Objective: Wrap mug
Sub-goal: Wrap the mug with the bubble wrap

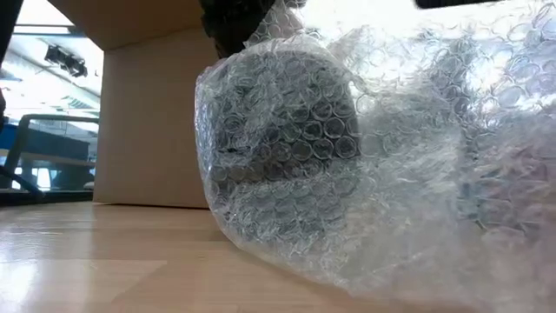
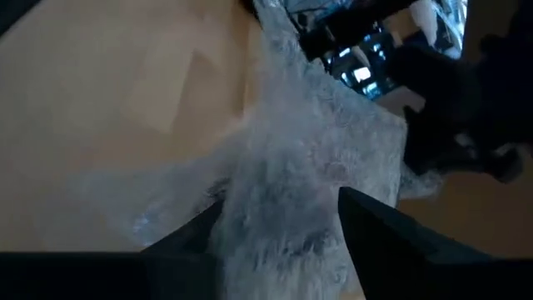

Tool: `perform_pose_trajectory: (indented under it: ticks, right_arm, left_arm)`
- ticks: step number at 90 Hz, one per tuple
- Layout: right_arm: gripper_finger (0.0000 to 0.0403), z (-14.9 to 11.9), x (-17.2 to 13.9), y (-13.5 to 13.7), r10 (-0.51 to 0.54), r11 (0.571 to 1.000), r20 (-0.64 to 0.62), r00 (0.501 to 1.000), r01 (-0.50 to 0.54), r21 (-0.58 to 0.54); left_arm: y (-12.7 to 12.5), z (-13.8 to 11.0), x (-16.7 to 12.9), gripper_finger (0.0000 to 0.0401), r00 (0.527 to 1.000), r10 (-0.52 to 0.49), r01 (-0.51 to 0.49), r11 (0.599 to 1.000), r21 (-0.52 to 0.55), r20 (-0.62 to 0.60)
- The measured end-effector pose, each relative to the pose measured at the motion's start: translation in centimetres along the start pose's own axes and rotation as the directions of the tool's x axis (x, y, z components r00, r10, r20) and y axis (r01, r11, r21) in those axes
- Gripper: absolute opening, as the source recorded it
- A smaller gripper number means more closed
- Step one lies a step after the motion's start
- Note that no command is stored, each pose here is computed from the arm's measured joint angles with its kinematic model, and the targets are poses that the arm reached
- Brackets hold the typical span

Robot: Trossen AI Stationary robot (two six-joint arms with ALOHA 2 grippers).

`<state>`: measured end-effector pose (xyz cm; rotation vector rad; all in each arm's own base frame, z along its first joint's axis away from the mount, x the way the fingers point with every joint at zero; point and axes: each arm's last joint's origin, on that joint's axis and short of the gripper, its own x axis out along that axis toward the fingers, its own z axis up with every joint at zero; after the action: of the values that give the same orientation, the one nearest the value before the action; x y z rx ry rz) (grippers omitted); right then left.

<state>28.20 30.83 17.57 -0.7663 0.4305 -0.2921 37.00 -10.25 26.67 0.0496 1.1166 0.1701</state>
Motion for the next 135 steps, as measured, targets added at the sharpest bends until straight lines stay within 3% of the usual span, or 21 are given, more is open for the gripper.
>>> perform_pose_trajectory:
  ticks: [12,26,38,56,80,100,135]
  right_arm:
    - [0.0087,0.8,-0.6,-1.8,0.002,0.983,0.008,1.000,-0.004,0.186]
    - [0.0009,0.2,-1.6,-3.8,0.061,0.952,-0.050,0.997,-0.043,0.305]
    - [0.0002,-0.7,-1.8,-5.3,0.102,0.921,-0.125,0.987,-0.045,0.387]
    - [0.0000,-1.0,-1.1,-7.1,0.204,0.918,-0.205,0.957,-0.114,0.381]
    - [0.0000,-1.1,1.8,-9.1,0.199,0.937,-0.252,0.947,-0.109,0.331]
    - [0.0000,0.0,4.1,-9.9,0.207,0.940,-0.184,0.961,-0.143,0.311]
    - [0.0000,1.4,7.0,-11.5,0.305,0.881,-0.033,0.952,-0.269,0.390]
  left_arm:
    - [-0.8,-0.2,-0.4,0.0000,1.000,-0.012,0.012,0.998,0.057,-0.001]
    - [-1.7,-0.3,-1.4,0.0000,1.000,-0.020,0.018,0.995,0.098,0.014]
    - [-2.4,-0.3,-1.9,0.0000,0.999,-0.009,0.004,0.993,0.114,0.038]
    - [-3.9,-0.9,-2.4,0.0000,0.999,-0.024,0.015,0.984,0.176,0.047]
    - [-5.6,-1.5,-2.6,0.0000,0.993,-0.105,0.090,0.973,0.213,0.060]
    - [-6.7,-2.7,-1.1,0.0000,0.979,-0.204,0.190,0.948,0.255,0.028]
    - [-7.1,-2.8,-0.2,0.0002,0.969,-0.234,0.202,0.935,0.292,0.080]
